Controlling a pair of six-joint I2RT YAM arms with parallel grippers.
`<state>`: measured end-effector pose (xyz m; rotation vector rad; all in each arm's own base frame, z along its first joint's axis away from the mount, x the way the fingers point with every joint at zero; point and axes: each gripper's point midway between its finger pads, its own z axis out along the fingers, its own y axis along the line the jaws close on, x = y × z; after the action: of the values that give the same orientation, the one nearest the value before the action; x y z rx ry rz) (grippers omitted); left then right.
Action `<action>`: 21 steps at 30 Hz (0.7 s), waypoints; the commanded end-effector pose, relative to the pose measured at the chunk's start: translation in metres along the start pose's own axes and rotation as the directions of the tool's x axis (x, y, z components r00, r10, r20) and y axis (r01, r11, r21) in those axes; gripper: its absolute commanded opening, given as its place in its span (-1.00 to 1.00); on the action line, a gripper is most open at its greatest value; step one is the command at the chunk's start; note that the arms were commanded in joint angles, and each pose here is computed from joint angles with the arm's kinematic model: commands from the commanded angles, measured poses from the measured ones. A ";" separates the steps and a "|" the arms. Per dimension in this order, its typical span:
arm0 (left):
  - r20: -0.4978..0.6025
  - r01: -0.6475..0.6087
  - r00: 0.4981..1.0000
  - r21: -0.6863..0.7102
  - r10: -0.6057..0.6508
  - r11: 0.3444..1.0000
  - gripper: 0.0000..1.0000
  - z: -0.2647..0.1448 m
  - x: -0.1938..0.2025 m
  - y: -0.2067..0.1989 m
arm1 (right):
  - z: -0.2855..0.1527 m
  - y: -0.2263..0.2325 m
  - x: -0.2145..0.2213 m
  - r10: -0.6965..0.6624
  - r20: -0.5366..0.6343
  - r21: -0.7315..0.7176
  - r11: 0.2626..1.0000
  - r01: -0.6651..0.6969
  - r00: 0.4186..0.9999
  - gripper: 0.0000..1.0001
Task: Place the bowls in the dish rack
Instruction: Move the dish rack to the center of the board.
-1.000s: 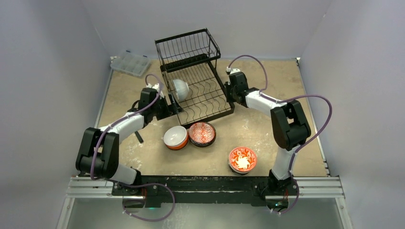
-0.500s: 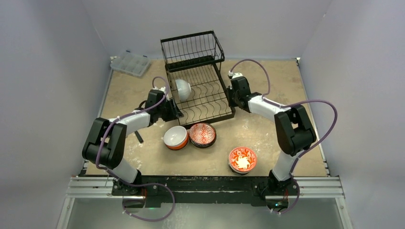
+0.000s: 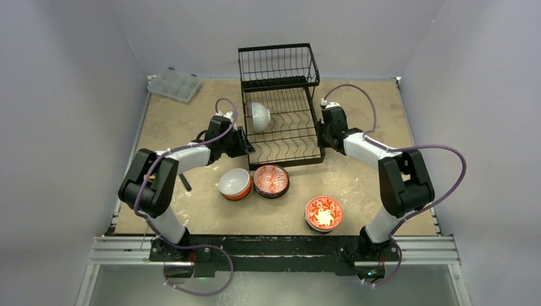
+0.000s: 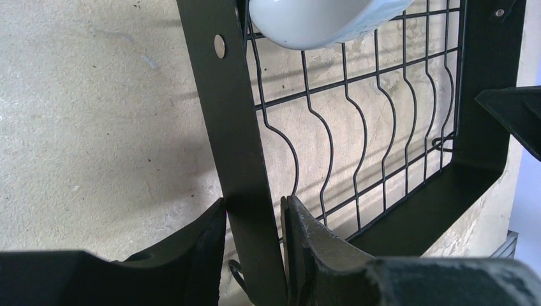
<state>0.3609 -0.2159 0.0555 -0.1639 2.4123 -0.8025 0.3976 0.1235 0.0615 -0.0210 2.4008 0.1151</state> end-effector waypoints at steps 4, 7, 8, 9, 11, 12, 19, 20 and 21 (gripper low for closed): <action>0.069 -0.054 0.996 0.085 0.048 0.995 -0.47 -0.011 -0.020 -0.030 | -0.013 -0.012 -0.017 0.024 0.027 0.027 0.999 -0.025 0.999 -0.79; 0.116 -0.077 0.991 0.045 0.072 0.996 -0.18 -0.023 -0.030 -0.028 | -0.021 0.000 -0.029 0.032 0.055 -0.036 0.999 -0.030 0.998 -0.40; 0.138 -0.087 0.987 0.032 0.082 0.996 -0.09 -0.029 -0.034 -0.028 | -0.027 0.007 -0.035 0.035 0.070 -0.075 0.997 -0.030 0.997 -0.25; 0.165 -0.097 0.982 0.020 0.092 0.995 -0.01 -0.035 -0.039 -0.029 | -0.033 0.012 -0.042 0.041 0.093 -0.105 0.994 -0.031 0.995 -0.13; 0.205 -0.106 0.973 -0.013 0.106 0.994 0.13 -0.049 -0.047 -0.028 | -0.046 0.020 -0.053 0.051 0.133 -0.156 0.987 -0.030 0.990 0.15; 0.222 -0.112 0.968 -0.028 0.115 0.993 0.19 -0.055 -0.050 -0.028 | -0.053 0.023 -0.058 0.050 0.153 -0.175 0.984 -0.022 0.987 0.28; 0.239 -0.123 0.960 -0.105 0.145 0.987 0.37 -0.091 -0.044 -0.018 | -0.085 0.039 -0.077 0.027 0.247 -0.277 0.960 0.043 0.969 0.80; 0.232 -0.119 0.962 -0.109 0.142 0.987 0.38 -0.094 -0.041 -0.017 | -0.088 0.041 -0.075 0.023 0.248 -0.293 0.955 0.052 0.969 0.85; 0.223 -0.115 0.965 -0.106 0.136 0.988 0.39 -0.098 -0.037 -0.017 | -0.093 0.045 -0.078 0.022 0.266 -0.318 0.946 0.067 0.964 0.92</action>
<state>0.3557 -0.1831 0.1616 -0.1345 2.1454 -0.6555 0.3939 0.1439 0.1618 -0.0848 2.1728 0.3735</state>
